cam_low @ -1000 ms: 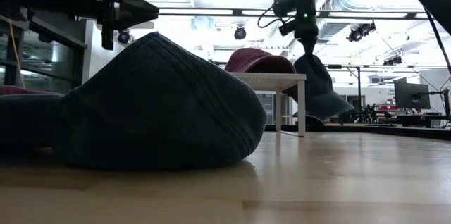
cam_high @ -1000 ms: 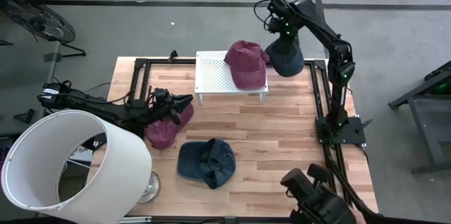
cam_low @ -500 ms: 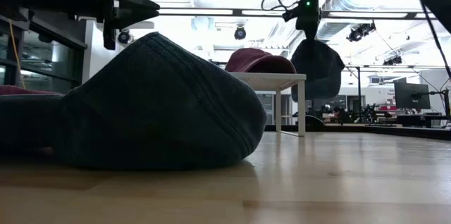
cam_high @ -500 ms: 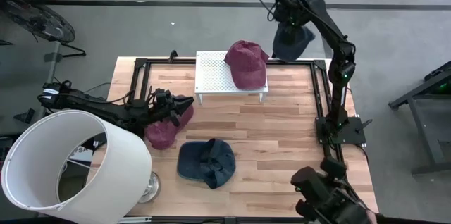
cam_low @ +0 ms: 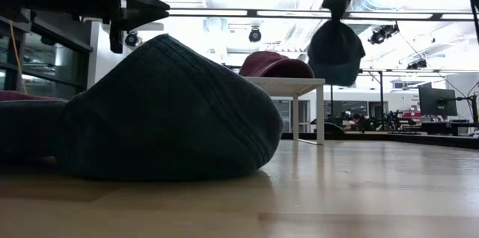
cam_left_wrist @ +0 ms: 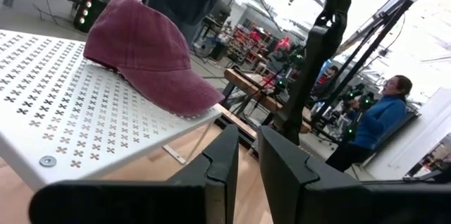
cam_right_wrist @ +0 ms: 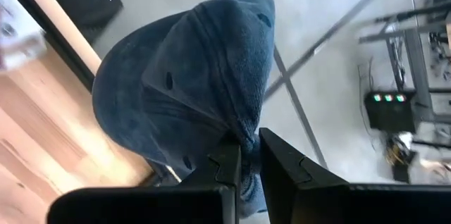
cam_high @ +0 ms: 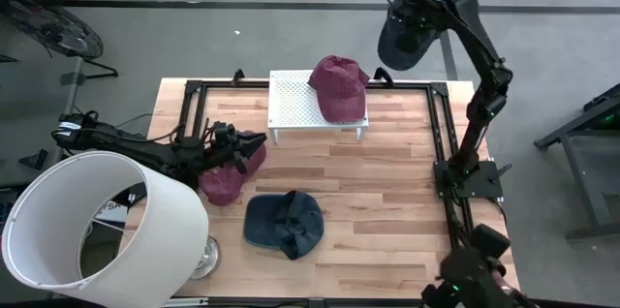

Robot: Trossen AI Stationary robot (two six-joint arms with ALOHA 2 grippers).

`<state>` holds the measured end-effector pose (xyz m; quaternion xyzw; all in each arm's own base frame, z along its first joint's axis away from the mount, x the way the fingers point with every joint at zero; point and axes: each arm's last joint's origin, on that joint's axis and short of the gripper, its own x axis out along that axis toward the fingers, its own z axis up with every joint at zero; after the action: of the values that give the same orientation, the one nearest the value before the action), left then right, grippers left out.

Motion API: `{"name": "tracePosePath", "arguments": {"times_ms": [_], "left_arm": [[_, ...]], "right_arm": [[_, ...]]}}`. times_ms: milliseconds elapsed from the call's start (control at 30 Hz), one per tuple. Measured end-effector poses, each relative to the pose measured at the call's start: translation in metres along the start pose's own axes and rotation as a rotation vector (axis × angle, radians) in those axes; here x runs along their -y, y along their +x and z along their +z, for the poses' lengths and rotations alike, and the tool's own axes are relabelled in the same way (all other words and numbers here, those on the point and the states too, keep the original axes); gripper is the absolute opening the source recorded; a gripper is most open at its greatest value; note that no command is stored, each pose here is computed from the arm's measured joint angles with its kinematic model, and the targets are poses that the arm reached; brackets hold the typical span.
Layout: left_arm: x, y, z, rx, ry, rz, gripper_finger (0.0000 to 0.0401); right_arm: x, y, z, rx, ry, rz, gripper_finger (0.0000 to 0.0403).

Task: Pick & Place hat
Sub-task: Put the top black cap on the shelf

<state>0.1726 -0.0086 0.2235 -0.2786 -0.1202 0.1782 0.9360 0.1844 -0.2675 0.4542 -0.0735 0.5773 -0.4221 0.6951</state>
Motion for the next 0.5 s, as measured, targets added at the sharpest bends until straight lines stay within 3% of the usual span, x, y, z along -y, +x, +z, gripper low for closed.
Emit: {"name": "tracePosePath", "arguments": {"times_ms": [500], "left_arm": [[0.0, 0.0, 0.0, 0.0, -0.003, 0.0, 0.0056]], "right_arm": [[0.015, -0.063, -0.015, 0.389, 0.091, 0.086, 0.0023]]}}
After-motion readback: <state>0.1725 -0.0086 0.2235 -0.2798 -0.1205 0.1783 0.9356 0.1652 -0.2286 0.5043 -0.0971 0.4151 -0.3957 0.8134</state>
